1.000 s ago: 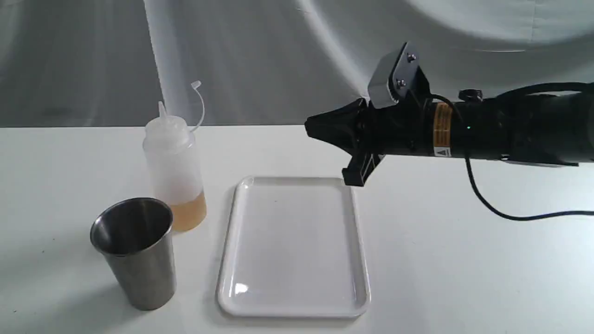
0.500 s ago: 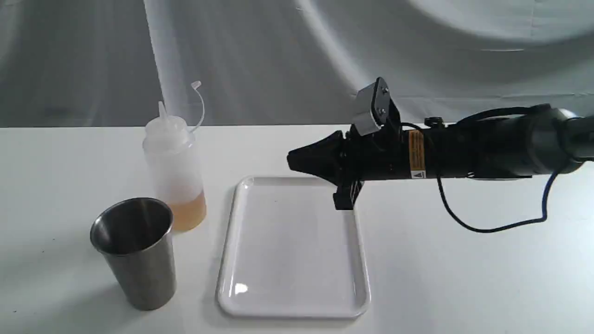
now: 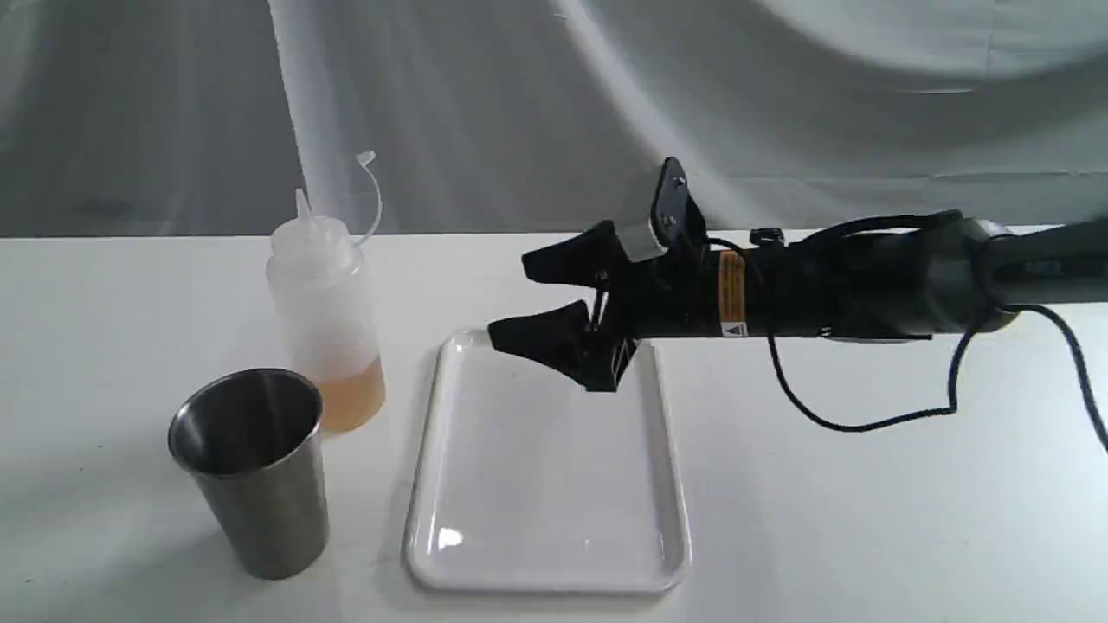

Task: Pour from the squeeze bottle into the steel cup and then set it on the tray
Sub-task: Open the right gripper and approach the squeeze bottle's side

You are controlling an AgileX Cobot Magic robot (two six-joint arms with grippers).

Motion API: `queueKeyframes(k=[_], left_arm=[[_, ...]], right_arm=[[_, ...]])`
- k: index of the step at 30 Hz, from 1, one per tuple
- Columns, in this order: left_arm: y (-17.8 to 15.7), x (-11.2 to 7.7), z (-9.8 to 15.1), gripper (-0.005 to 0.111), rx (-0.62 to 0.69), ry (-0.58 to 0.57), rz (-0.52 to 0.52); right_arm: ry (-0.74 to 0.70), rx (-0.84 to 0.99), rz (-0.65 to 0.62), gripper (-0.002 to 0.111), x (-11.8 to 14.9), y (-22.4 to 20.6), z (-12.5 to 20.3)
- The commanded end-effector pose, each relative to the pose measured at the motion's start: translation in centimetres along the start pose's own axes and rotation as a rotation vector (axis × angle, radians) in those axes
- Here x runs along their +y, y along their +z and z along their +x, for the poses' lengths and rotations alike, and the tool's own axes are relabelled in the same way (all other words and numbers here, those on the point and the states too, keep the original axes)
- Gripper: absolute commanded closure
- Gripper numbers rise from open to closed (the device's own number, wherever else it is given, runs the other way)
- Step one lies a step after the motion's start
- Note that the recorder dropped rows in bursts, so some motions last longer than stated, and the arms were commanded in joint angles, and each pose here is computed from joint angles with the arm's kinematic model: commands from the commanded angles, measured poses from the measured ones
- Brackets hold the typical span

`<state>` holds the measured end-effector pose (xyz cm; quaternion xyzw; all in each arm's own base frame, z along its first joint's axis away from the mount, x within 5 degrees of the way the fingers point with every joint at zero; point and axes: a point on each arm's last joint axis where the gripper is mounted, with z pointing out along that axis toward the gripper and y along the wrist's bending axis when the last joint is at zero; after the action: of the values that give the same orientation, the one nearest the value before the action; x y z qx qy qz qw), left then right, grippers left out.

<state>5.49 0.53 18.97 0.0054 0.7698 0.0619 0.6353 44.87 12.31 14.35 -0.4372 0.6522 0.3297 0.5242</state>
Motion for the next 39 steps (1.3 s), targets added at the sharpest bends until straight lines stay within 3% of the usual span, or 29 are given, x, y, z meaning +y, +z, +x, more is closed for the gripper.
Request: queueKeyframes(k=[1,16,26,39], left_arm=[[0.0,0.0,0.1,0.098,-0.008,0.001,0.001],[0.0,0.0,0.1,0.098,-0.008,0.001,0.001],[0.0,0.0,0.1,0.098,-0.008,0.001,0.001],[0.0,0.0,0.1,0.098,-0.008,0.001,0.001]], right_arm=[[-0.046,-0.013,-0.026,0.030,0.1,1.5,-0.7],[-0.043,-0.056,-0.110,0.030,1.1,5.3,-0.6],[-0.068,-0.063,-0.067,0.030,1.1,5.9,-0.8],[-0.048,-0.068,-0.054,0.031,1.9,8.5,1.3]])
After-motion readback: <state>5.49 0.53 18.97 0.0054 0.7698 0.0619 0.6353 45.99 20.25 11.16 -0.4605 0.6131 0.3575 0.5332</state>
